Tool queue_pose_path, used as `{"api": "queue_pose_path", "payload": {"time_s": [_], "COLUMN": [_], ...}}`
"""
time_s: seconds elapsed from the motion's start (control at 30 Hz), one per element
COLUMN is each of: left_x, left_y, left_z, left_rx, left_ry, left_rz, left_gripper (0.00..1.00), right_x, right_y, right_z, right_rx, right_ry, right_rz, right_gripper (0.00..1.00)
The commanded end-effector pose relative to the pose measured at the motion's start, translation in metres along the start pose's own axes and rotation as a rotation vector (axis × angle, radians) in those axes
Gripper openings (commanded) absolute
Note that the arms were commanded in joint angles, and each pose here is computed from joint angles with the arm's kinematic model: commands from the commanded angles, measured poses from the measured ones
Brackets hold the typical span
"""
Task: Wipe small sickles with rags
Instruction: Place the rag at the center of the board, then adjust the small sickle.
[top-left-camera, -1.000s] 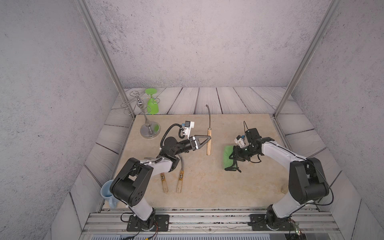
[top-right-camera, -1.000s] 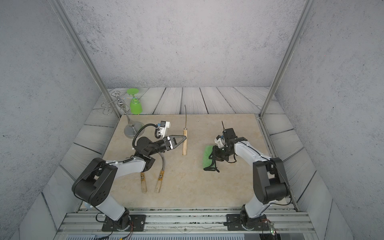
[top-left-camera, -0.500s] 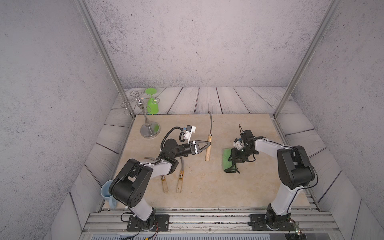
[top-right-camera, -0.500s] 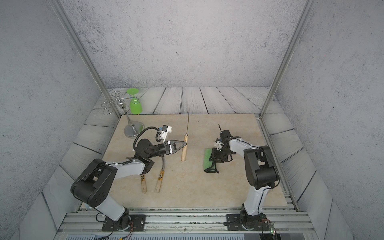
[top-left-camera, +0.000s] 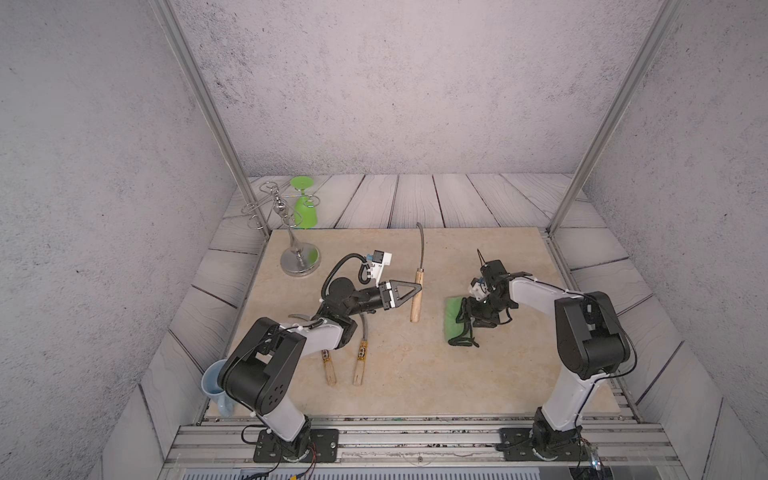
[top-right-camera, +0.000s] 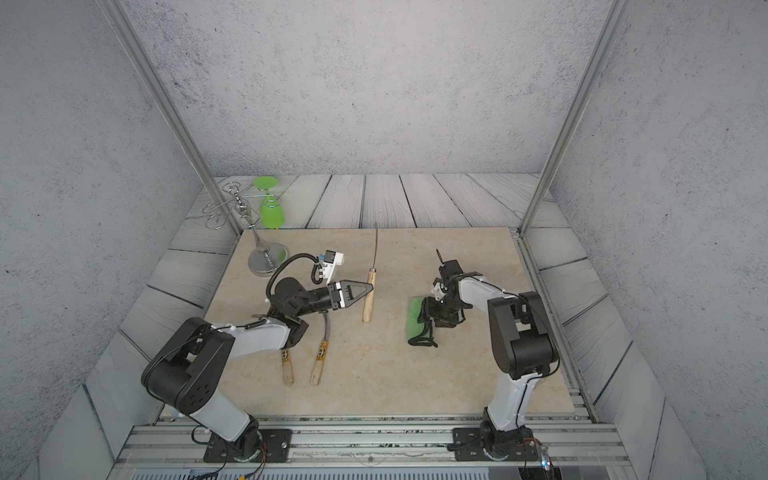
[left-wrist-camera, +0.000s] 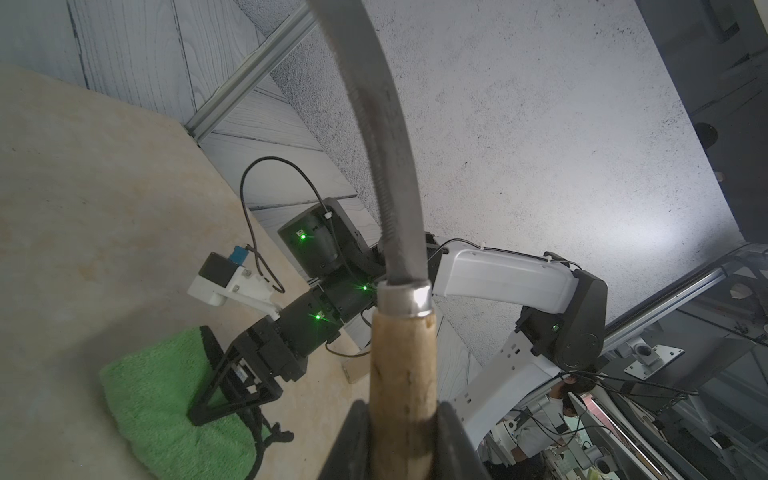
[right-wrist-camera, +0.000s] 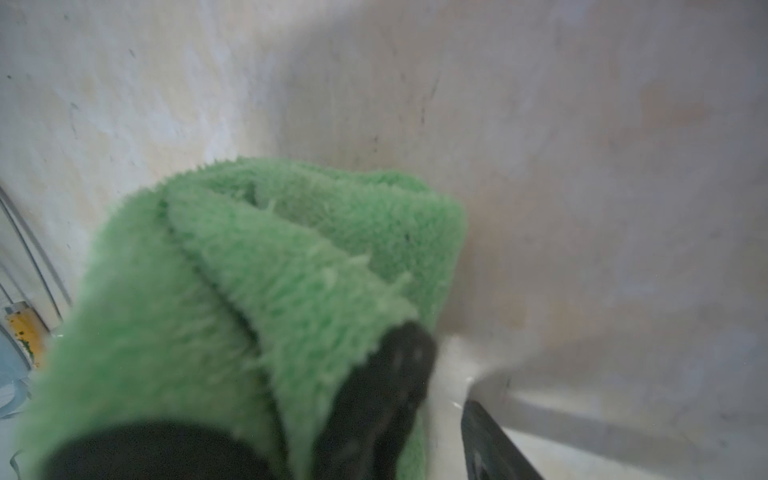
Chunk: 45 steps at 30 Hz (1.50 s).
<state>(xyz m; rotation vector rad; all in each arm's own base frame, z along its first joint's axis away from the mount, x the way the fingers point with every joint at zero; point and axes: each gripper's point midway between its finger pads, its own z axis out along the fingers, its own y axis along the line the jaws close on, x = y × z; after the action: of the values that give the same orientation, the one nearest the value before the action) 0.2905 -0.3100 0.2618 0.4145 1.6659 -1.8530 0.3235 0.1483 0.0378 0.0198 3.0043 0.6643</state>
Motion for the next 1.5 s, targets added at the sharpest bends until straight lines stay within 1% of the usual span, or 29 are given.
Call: {"api": "queue_pose_path", "payload": {"time_s": [0.0,0.2,0.27,0.43,0.53,0.67,0.83,1.17,1.27,1.37,1.47], "left_x": [-0.004,-0.001,0.003,0.016,0.020,0.023,0.026,0.045,0.047,0.049,0.051], "left_y": [-0.008,-0.005,-0.006,-0.010,-0.009,-0.006,-0.010,-0.016,-0.019,-0.023,-0.022], "left_z": [0.001,0.001,0.002,0.013,0.022,0.031,0.043,0.062,0.066,0.070,0.073], "left_rx": [0.031,0.033,0.038,0.067,0.079,0.083,0.102,0.105,0.109,0.115,0.113], "left_ry": [-0.003,0.009,0.023,0.076,0.101,0.114,0.134,0.193,0.201,0.209,0.217], "left_rz": [0.038,0.024,0.018,0.016,0.006,-0.009,-0.015,-0.008,-0.002,0.002,0.005], "left_gripper": [0.00,0.00,0.00,0.00,0.00,0.00,0.00,0.00,0.00,0.00,0.00], "right_x": [0.000,0.008,0.012,0.023,0.030,0.035,0.033,0.025,0.024,0.022,0.023], "right_y": [0.008,0.016,0.026,0.080,0.111,0.138,0.153,0.165,0.166,0.166,0.167], "right_z": [-0.037,-0.076,-0.093,-0.147,-0.175,-0.197,-0.198,-0.179,-0.173,-0.168,-0.165], "right_rx": [0.025,0.038,0.006,-0.220,-0.357,-0.465,-0.515,-0.534,-0.534,-0.542,-0.550], "right_ry": [-0.071,-0.148,-0.191,-0.320,-0.364,-0.386,-0.384,-0.342,-0.332,-0.327,-0.317], "right_rz": [-0.028,-0.051,-0.077,-0.205,-0.278,-0.340,-0.361,-0.368,-0.361,-0.351,-0.349], "right_gripper": [0.67,0.69,0.69,0.66,0.65,0.65,0.65,0.62,0.60,0.55,0.41]}}
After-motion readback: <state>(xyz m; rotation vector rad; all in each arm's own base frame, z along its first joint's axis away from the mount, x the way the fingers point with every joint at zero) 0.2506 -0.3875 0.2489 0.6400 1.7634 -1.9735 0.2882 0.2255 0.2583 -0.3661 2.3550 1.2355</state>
